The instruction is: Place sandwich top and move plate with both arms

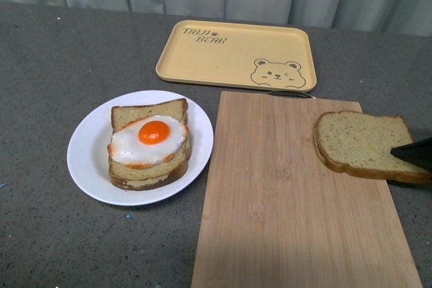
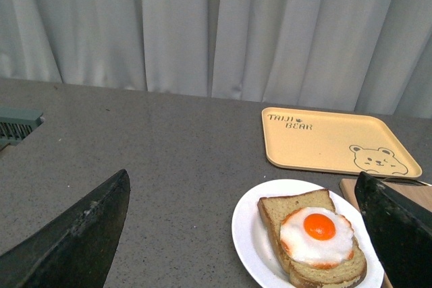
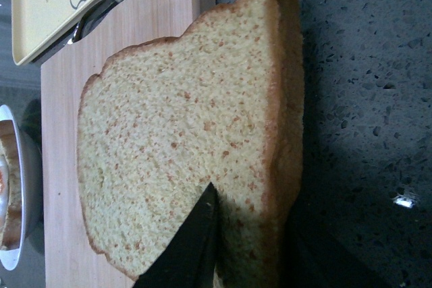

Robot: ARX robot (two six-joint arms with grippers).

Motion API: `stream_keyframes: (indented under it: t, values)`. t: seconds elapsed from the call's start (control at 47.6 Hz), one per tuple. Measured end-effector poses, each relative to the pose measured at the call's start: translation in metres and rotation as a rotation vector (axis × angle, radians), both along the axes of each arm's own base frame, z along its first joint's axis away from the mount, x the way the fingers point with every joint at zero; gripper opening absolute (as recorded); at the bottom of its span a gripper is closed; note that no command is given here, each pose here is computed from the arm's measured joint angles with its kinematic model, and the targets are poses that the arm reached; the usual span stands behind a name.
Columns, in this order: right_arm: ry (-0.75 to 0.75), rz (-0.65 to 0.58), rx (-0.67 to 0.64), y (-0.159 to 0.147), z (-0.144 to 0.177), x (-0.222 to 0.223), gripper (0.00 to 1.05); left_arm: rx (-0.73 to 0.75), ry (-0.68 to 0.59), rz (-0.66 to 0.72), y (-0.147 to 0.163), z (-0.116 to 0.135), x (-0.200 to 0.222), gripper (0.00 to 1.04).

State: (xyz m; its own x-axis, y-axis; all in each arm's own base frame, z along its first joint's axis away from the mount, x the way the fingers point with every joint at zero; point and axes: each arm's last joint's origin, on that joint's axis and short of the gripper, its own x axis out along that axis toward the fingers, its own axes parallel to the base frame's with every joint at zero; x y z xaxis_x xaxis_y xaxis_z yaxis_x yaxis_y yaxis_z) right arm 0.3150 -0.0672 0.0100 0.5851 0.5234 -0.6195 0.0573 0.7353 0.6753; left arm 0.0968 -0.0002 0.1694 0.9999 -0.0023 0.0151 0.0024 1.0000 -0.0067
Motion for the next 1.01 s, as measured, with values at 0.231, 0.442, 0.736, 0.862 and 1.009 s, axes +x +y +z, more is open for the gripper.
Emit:
stream_keyframes:
  t: [0.231,0.442,0.736,0.862,1.009]
  values:
    - [-0.059,0.041,0.030,-0.003,0.020,-0.007,0.03,0.000,0.000,0.000,0.000,0.000,0.000,0.98]
    - [-0.195,0.212,0.125,0.014,0.080,-0.006,0.03,0.000,0.000,0.000,0.000,0.000,0.000,0.98]
    - [-0.286,0.549,0.170,0.115,0.112,0.045,0.03,0.000,0.000,0.000,0.000,0.000,0.000,0.98]
    - [-0.260,0.627,0.199,0.151,0.103,0.060,0.03,0.000,0.000,0.000,0.000,0.000,0.000,0.98]
    - [-0.249,0.692,0.233,0.191,0.091,0.073,0.03,0.000,0.000,0.000,0.000,0.000,0.000,0.98]
